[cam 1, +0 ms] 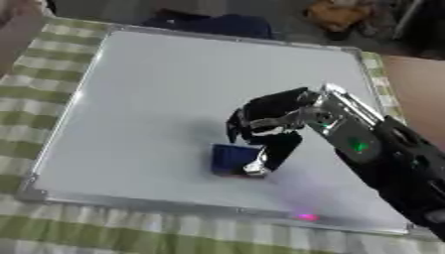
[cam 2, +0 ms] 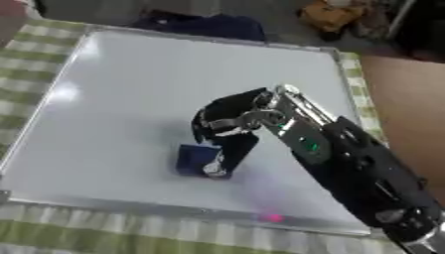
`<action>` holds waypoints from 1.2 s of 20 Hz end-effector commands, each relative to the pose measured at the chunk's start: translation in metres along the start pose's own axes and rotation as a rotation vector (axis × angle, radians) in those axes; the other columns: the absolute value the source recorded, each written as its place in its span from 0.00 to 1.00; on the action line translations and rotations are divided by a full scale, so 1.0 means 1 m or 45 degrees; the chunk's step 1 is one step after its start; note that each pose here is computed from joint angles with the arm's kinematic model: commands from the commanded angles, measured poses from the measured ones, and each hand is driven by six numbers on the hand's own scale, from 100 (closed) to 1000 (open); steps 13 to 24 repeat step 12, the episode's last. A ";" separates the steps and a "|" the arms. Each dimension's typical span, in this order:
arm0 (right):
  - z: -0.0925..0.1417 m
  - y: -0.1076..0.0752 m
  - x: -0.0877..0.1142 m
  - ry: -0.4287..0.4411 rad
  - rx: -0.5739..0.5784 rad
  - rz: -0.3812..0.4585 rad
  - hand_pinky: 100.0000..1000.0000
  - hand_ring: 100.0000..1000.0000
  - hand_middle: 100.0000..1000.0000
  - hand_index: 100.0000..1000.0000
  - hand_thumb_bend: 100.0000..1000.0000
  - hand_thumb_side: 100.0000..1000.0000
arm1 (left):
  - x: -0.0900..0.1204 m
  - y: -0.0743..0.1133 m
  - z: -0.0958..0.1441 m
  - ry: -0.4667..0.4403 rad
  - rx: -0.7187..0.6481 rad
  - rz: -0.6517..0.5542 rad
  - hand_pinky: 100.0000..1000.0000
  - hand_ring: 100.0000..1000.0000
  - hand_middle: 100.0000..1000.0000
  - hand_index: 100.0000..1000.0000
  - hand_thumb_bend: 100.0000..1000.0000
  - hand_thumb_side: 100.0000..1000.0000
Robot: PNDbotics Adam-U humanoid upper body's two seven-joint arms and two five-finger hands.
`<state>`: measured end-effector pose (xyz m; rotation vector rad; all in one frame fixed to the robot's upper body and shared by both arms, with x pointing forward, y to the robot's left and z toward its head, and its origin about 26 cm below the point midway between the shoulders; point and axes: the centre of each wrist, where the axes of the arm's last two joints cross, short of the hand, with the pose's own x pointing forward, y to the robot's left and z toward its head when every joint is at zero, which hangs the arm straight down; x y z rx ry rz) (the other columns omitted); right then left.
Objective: Wipe the whiteboard clean with a brush.
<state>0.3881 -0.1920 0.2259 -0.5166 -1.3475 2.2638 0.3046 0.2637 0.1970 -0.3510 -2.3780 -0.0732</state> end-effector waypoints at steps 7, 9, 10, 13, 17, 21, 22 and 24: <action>0.019 -0.013 -0.002 0.037 -0.071 0.132 0.65 0.81 0.74 0.00 0.20 0.76 | 0.006 -0.002 -0.003 -0.029 -0.017 -0.001 0.51 0.51 0.50 0.34 0.04 1.00; 0.024 -0.016 0.001 0.051 -0.137 0.143 0.65 0.80 0.74 0.02 0.16 0.78 | 0.006 -0.001 -0.003 -0.029 -0.014 -0.003 0.51 0.51 0.50 0.34 0.04 1.00; 0.027 -0.017 0.002 0.057 -0.177 0.147 0.65 0.80 0.74 0.05 0.14 0.78 | 0.006 -0.001 -0.003 -0.030 -0.012 -0.004 0.51 0.51 0.50 0.34 0.04 1.00; 0.034 -0.020 0.007 0.063 -0.260 0.159 0.65 0.79 0.73 0.18 0.09 0.79 | 0.006 -0.001 -0.002 -0.031 -0.009 -0.006 0.51 0.51 0.50 0.34 0.04 1.00; 0.034 -0.020 0.007 0.063 -0.260 0.159 0.65 0.79 0.73 0.18 0.09 0.79 | 0.006 -0.001 -0.002 -0.031 -0.009 -0.006 0.51 0.51 0.50 0.34 0.04 1.00; 0.034 -0.020 0.007 0.063 -0.260 0.159 0.65 0.79 0.73 0.18 0.09 0.79 | 0.006 -0.001 -0.002 -0.031 -0.009 -0.006 0.51 0.51 0.50 0.34 0.04 1.00; 0.034 -0.020 0.007 0.063 -0.260 0.159 0.65 0.79 0.73 0.18 0.09 0.79 | 0.006 -0.001 -0.002 -0.031 -0.009 -0.006 0.51 0.51 0.50 0.34 0.04 1.00; 0.034 -0.020 0.007 0.063 -0.260 0.159 0.65 0.79 0.73 0.18 0.09 0.79 | 0.006 -0.001 -0.002 -0.031 -0.009 -0.006 0.51 0.51 0.50 0.34 0.04 1.00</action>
